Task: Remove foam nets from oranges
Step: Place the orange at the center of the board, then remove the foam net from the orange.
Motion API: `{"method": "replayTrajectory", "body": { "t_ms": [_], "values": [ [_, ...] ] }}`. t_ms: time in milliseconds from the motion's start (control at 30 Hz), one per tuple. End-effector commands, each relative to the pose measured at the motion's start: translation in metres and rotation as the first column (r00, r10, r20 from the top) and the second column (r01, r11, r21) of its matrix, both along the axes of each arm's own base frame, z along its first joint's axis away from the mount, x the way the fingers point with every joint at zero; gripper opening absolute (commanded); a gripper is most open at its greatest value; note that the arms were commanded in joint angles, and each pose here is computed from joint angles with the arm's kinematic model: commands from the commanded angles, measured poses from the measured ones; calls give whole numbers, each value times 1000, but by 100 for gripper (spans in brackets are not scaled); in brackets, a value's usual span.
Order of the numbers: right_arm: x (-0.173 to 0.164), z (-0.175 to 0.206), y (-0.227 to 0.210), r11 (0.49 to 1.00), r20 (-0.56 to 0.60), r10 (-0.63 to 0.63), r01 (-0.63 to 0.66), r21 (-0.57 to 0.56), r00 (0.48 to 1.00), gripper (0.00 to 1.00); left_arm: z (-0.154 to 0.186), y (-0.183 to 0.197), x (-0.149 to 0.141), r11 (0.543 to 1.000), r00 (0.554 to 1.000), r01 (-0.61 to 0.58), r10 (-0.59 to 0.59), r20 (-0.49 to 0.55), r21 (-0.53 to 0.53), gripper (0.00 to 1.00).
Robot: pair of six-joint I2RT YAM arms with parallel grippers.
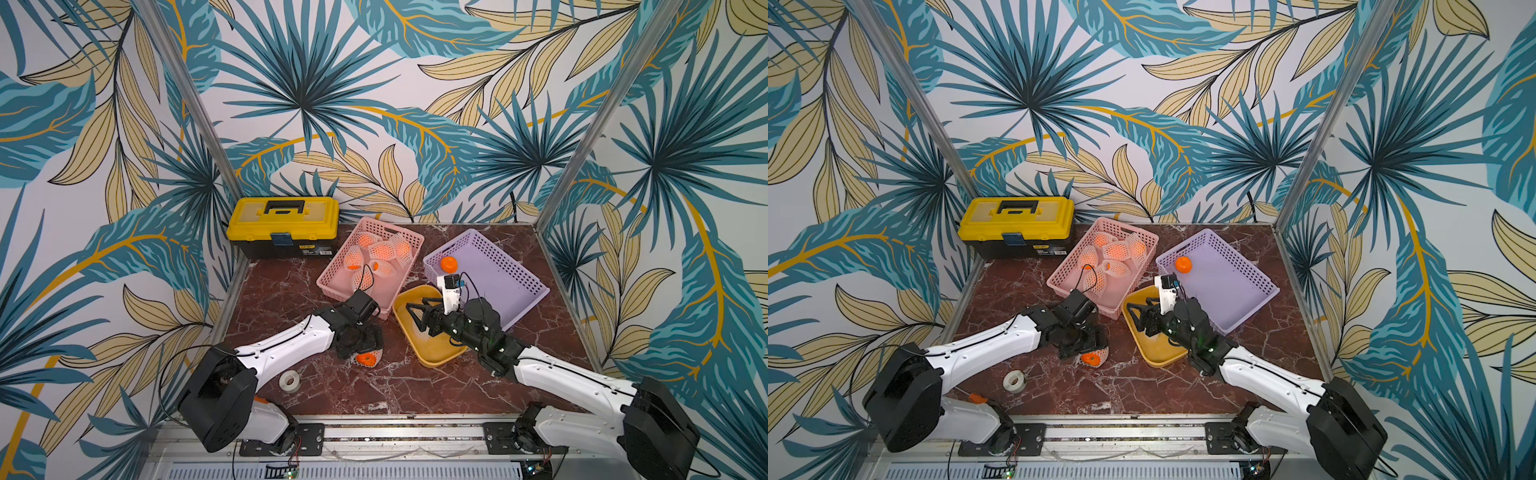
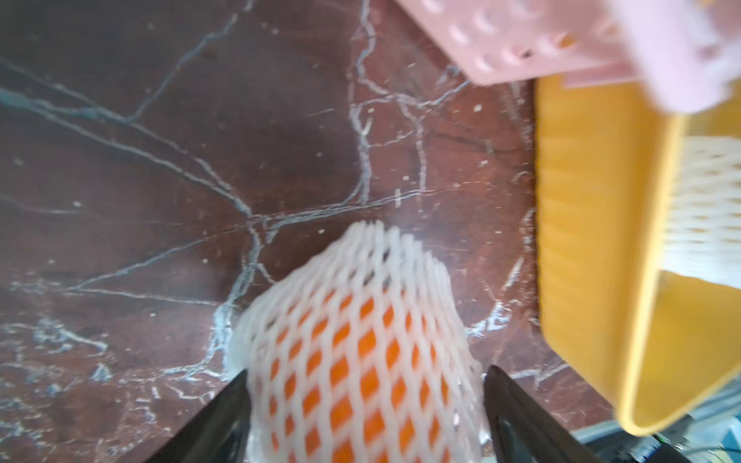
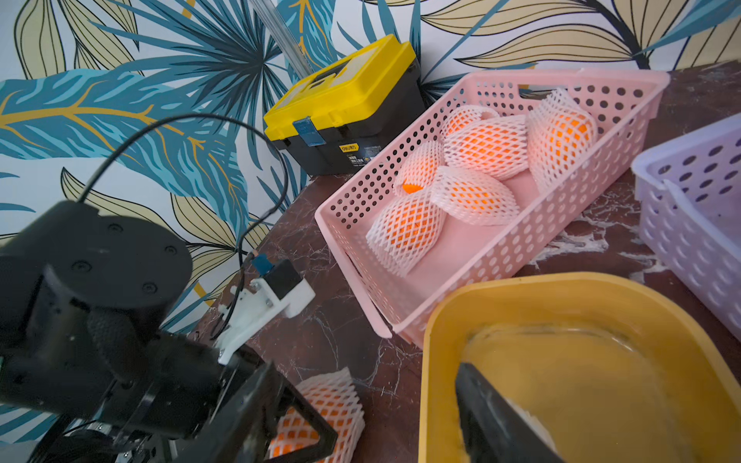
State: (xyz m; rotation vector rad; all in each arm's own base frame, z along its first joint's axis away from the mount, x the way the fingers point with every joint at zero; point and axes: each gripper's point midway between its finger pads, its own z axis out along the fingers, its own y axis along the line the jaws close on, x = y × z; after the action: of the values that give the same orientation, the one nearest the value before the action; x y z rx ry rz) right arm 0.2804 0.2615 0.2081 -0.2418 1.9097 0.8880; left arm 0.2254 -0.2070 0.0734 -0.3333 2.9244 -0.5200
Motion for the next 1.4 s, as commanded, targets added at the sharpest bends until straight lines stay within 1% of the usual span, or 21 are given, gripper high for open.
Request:
{"method": "replayTrajectory", "body": {
  "t_ms": [0,67,100,200,333,433,500,567,633,733,800,833,900,933,1000,1033,1167,1233,1333,1367],
  "values": [
    [-20,-32,-12,992,-56,-14,7,-128,998,71,22,-6,15,995,999,-45,47,17,-91,92],
    [-25,-33,-17,987,-48,-20,12,-158,999,71,26,-4,21,990,998,-65,66,1,-124,93],
    [-34,-36,-12,984,-51,10,-19,-180,999,71,28,-3,23,987,997,-72,72,-5,-141,94],
    [-44,-41,-8,968,-52,45,-57,-244,998,71,38,-4,30,981,997,-70,71,-3,-180,95],
    [-61,-51,13,919,-33,136,-138,-369,990,71,55,-4,40,969,997,-77,79,0,-236,95],
    [-72,-62,36,854,-21,196,-181,-488,980,72,64,-1,46,962,996,-87,90,0,-259,96],
    [-77,-72,50,805,0,217,-178,-566,976,74,72,0,51,954,995,-90,96,4,-286,96],
    [-81,-80,66,773,3,246,-194,-604,969,75,80,3,57,952,995,-90,100,20,-293,96],
    [-86,-85,79,742,18,268,-195,-642,963,77,91,12,64,957,994,-87,102,40,-278,96],
    [-94,-91,96,690,57,304,-178,-702,951,80,113,31,80,962,988,-91,119,96,-257,96],
    [-104,-99,107,645,65,343,-185,-742,937,81,123,47,90,968,981,-105,138,133,-229,96],
    [-107,-103,110,620,73,357,-178,-764,931,83,125,54,94,969,978,-113,148,150,-219,96],
    [-109,-118,111,546,81,363,-141,-826,928,85,124,70,100,971,969,-144,177,173,-191,96],
    [-111,-122,110,518,74,356,-131,-846,932,86,124,76,102,972,966,-152,185,181,-180,96],
    [-112,-134,112,474,65,360,-122,-872,931,86,119,84,104,971,966,-163,193,174,-173,96],
    [-111,-137,112,466,64,354,-117,-877,933,85,117,86,105,968,966,-171,201,163,-182,96],
    [-104,-138,112,448,88,315,-66,-892,945,82,109,91,105,973,967,-170,195,163,-157,96],
    [-102,-139,112,441,94,309,-55,-896,946,77,104,92,104,975,967,-165,190,168,-150,96],
    [-97,-138,111,433,112,283,-22,-901,953,65,96,93,104,976,969,-159,183,168,-149,96],
    [-97,-137,111,436,116,280,-18,-900,953,59,94,93,104,976,969,-156,181,169,-149,96]
  ]
}}
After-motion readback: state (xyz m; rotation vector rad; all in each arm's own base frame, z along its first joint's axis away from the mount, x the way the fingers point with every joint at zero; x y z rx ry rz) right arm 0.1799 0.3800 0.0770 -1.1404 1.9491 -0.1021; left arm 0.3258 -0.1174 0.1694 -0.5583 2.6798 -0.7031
